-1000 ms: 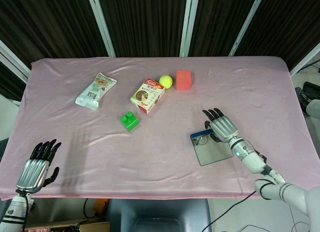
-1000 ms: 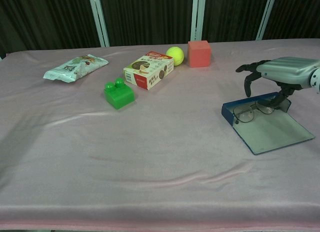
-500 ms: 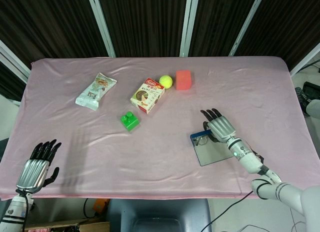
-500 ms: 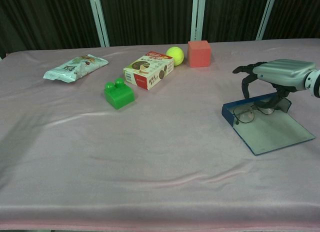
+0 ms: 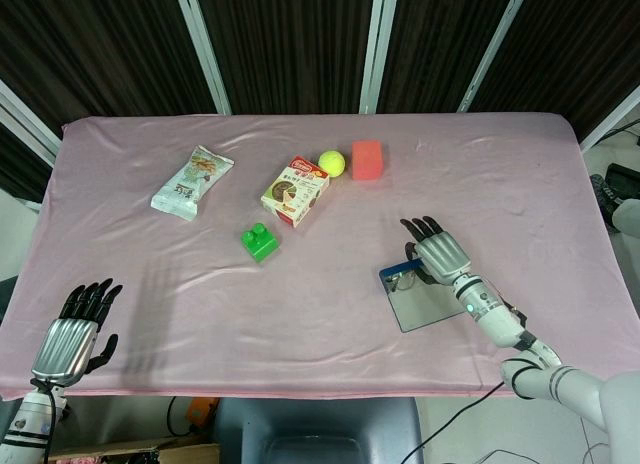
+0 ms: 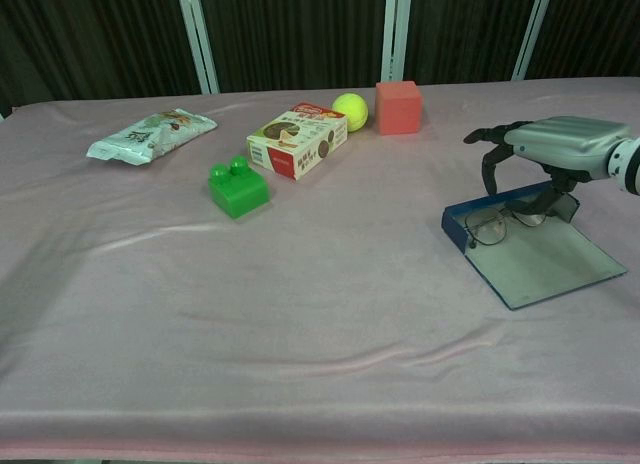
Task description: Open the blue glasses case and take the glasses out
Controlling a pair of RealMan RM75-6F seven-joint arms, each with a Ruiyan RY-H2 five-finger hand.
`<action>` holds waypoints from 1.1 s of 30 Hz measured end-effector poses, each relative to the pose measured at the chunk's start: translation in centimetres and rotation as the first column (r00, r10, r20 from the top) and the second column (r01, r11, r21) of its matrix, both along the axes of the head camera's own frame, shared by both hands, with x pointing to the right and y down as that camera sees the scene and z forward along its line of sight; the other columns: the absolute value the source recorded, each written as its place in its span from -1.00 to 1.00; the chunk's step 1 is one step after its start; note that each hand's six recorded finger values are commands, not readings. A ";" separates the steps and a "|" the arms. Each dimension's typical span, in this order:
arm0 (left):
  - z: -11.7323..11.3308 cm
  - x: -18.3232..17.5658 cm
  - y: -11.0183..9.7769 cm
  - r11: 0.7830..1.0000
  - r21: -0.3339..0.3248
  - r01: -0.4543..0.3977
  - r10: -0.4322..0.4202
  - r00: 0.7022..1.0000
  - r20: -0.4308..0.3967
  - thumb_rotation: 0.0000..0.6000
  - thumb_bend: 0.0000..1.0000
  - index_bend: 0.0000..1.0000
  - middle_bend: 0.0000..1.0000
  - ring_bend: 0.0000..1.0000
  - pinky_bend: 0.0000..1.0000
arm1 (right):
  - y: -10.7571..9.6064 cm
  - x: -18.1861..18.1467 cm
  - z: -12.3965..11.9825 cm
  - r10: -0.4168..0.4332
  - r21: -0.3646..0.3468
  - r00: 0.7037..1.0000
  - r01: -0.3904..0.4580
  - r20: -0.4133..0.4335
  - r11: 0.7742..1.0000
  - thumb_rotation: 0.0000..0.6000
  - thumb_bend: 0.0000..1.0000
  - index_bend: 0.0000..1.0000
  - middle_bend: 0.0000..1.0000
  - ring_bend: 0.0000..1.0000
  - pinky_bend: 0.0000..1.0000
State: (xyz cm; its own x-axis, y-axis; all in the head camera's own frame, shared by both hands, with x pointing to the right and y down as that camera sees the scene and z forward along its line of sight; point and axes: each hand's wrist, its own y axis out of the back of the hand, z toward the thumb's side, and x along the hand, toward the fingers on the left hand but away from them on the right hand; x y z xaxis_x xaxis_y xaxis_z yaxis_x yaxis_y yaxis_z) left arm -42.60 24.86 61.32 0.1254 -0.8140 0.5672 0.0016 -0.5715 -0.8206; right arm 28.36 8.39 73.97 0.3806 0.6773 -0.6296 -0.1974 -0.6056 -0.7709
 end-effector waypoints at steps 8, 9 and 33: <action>-0.1 0.0 0.0 1.000 0.004 0.001 -0.001 1.000 -0.003 1.00 -0.16 -1.00 -1.00 -1.00 -0.88 | -0.6 -0.9 -1.5 -0.003 0.131 0.998 -0.006 0.065 0.991 1.00 0.01 0.35 -0.69 -0.84 -1.00; -0.1 0.0 0.0 1.000 0.004 0.000 0.000 1.000 -0.003 1.00 -0.16 -1.00 -1.00 -1.00 -0.88 | -0.5 -1.0 -1.8 -0.005 0.154 0.997 -0.007 0.076 0.988 1.00 0.00 0.35 -0.69 -0.84 -1.00; 0.0 0.1 0.2 1.000 -0.003 -0.004 0.004 1.000 -0.001 1.00 -0.16 -1.00 -1.00 -1.00 -0.88 | -1.0 0.1 -2.2 -0.002 0.377 0.997 -0.026 0.074 0.926 1.00 -0.03 0.35 -0.68 -0.84 -1.00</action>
